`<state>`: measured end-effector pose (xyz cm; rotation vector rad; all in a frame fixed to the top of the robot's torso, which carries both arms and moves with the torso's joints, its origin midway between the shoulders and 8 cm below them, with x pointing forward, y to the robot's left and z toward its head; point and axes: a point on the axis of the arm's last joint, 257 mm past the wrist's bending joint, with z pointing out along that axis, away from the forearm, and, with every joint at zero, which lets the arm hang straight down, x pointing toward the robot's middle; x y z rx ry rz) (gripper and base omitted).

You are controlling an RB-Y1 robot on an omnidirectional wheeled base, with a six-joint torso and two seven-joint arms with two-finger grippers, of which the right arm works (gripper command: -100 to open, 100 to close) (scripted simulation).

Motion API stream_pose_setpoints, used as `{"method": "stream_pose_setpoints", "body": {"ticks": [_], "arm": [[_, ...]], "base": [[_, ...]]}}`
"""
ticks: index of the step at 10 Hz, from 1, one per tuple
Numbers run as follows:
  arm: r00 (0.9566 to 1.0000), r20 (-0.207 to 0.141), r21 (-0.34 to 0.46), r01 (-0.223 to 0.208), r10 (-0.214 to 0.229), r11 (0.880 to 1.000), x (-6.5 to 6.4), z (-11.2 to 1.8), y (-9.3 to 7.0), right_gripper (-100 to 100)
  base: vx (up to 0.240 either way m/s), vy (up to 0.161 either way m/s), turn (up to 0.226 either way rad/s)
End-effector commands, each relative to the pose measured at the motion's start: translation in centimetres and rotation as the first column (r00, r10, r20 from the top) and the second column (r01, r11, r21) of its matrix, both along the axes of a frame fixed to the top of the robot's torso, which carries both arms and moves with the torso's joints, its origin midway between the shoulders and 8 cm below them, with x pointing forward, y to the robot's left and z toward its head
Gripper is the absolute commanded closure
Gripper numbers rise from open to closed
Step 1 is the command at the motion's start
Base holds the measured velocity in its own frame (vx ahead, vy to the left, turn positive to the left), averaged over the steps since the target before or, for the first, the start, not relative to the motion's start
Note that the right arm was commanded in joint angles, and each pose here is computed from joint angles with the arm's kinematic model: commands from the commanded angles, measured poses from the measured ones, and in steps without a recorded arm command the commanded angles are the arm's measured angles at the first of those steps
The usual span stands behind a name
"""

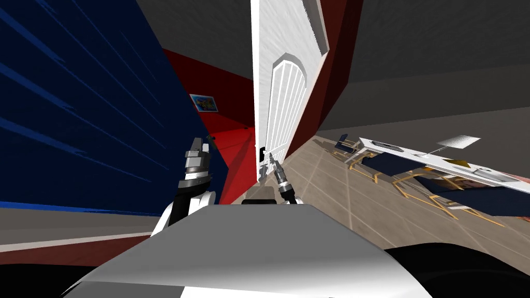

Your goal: Push the door open

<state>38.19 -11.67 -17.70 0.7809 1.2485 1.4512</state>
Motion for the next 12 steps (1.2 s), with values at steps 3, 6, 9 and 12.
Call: {"method": "stream_pose_setpoints", "body": {"ticks": [3, 6, 9, 12], "arm": [[0.9942, -0.069, 0.014, -0.081, 0.082, 0.997, -0.6, -2.9, 2.9, -100], [0.9789, -0.133, 0.027, -0.153, 0.155, 0.988, -1.8, -5.6, 5.6, -100], [0.958, -0.189, 0.04, -0.212, 0.216, 0.976, -3.0, -8.0, 7.9, -100], [0.9315, -0.241, 0.052, -0.267, 0.272, 0.962, -4.5, -10.2, 10.0, -100]], "base": [[0.13, -0.129, 0.068], [0.142, -0.117, 0.068], [0.129, -0.132, 0.057], [0.157, -0.111, 0.06]]}}
